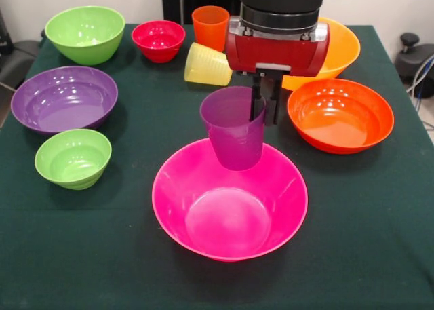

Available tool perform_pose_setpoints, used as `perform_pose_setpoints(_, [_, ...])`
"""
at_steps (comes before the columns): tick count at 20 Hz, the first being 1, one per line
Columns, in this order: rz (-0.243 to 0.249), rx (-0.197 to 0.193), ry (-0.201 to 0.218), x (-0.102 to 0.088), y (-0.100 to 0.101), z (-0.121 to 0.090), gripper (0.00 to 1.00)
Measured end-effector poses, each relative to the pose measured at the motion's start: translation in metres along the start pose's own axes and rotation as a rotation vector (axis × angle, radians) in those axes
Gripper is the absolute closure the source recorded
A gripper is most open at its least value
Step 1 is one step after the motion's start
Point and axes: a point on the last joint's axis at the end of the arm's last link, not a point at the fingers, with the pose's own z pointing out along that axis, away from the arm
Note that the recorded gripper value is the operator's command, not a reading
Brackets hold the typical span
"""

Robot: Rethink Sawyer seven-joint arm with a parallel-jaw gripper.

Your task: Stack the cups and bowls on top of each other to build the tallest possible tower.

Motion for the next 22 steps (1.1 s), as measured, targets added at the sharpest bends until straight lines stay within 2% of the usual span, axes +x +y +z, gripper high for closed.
perform_pose_setpoints(11, [0.009,0.008,-0.002,-0.0017,-0.006,-0.0017,1.0])
perform_pose_setpoints(12, [0.01,0.009,-0.003,-0.0018,-0.0063,-0.0018,0.0])
perform_pose_setpoints(22, [0.01,0.009,-0.003,-0.0019,-0.0065,-0.0019,0.0])
